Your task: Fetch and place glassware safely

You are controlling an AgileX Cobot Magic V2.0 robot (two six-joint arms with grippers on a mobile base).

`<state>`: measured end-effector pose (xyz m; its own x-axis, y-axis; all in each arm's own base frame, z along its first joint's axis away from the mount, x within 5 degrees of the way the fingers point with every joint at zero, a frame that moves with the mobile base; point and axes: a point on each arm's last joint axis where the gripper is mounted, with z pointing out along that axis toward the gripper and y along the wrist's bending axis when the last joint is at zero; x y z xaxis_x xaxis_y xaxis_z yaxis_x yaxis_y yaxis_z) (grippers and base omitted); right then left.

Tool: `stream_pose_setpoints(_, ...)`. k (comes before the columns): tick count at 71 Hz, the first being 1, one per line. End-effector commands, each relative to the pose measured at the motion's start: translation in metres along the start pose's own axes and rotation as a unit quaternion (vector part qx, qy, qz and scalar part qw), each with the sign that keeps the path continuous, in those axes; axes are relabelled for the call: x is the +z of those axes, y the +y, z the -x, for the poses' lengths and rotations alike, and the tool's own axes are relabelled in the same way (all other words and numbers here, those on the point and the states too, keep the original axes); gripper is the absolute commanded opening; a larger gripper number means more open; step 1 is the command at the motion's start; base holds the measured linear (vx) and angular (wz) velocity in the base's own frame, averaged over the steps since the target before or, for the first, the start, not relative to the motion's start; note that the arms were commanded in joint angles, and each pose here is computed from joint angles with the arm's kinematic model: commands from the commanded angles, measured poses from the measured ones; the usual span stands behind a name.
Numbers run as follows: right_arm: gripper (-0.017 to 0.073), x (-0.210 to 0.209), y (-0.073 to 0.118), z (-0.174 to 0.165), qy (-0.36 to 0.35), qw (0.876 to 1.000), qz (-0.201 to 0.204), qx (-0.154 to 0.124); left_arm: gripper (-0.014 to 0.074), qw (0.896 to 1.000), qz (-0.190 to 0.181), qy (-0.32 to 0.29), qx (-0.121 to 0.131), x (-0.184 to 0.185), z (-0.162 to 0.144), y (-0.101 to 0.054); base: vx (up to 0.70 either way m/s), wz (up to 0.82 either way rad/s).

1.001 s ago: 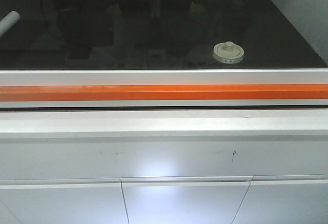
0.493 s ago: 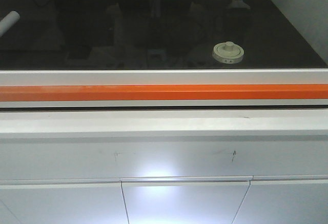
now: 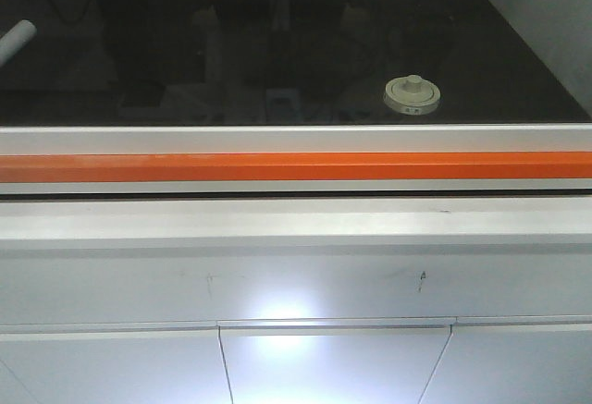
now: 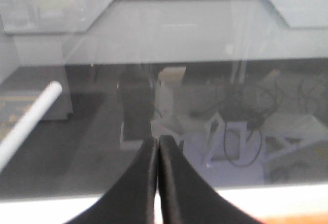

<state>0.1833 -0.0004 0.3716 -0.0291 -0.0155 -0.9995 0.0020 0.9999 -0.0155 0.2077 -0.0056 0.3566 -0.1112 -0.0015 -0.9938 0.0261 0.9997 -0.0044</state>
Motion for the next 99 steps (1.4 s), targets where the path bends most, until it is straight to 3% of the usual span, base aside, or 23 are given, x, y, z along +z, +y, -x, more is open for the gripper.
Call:
stream_pose_setpoints(1,-0.0003,-0.003,-0.002,-0.005,-0.07,0.998,-0.01,0.004,-0.0007,0.999,0.004,-0.053,-0.007,-0.002,-0.007,0.001,0.0,0.0)
stream_pose_setpoints(8,-0.0001,-0.007,-0.002,-0.032,-0.094,0.995,-0.016,0.002,-0.0007,0.999,0.007,-0.051,-0.007,-0.002,-0.035,0.002,0.0,0.0)
stream_pose_setpoints(18,-0.0001,-0.015,-0.002,-0.071,-0.119,0.992,-0.018,0.021,-0.0007,0.998,0.011,-0.059,-0.008,-0.008,-0.067,0.002,0.0,0.0)
stream_pose_setpoints(27,-0.0001,-0.017,0.004,-0.097,-0.103,0.995,0.011,-0.013,-0.0007,0.998,0.011,-0.069,-0.003,-0.015,-0.089,0.003,0.0,0.0)
stream_pose_setpoints(34,-0.0001,-0.014,0.008,-0.109,-0.084,0.996,0.034,-0.003,-0.0007,0.997,0.008,-0.078,-0.011,-0.021,-0.104,0.002,0.0,0.0)
stream_pose_setpoints(44,-0.0001,-0.005,0.012,-0.118,-0.069,0.996,0.056,-0.004,-0.0007,0.996,-0.019,-0.078,0.027,-0.028,-0.122,-0.003,0.0,0.0)
stream_pose_setpoints(47,-0.0001,-0.001,0.013,-0.121,-0.068,0.996,0.059,-0.003,-0.0007,0.996,-0.025,-0.08,0.037,-0.029,-0.125,-0.004,0.0,0.0)
stream_pose_setpoints(99,-0.0001,0.045,0.016,-0.181,-0.023,0.997,0.074,0.004,-0.0007,0.992,-0.027,-0.119,0.032,-0.025,-0.126,-0.005,0.0,0.0)
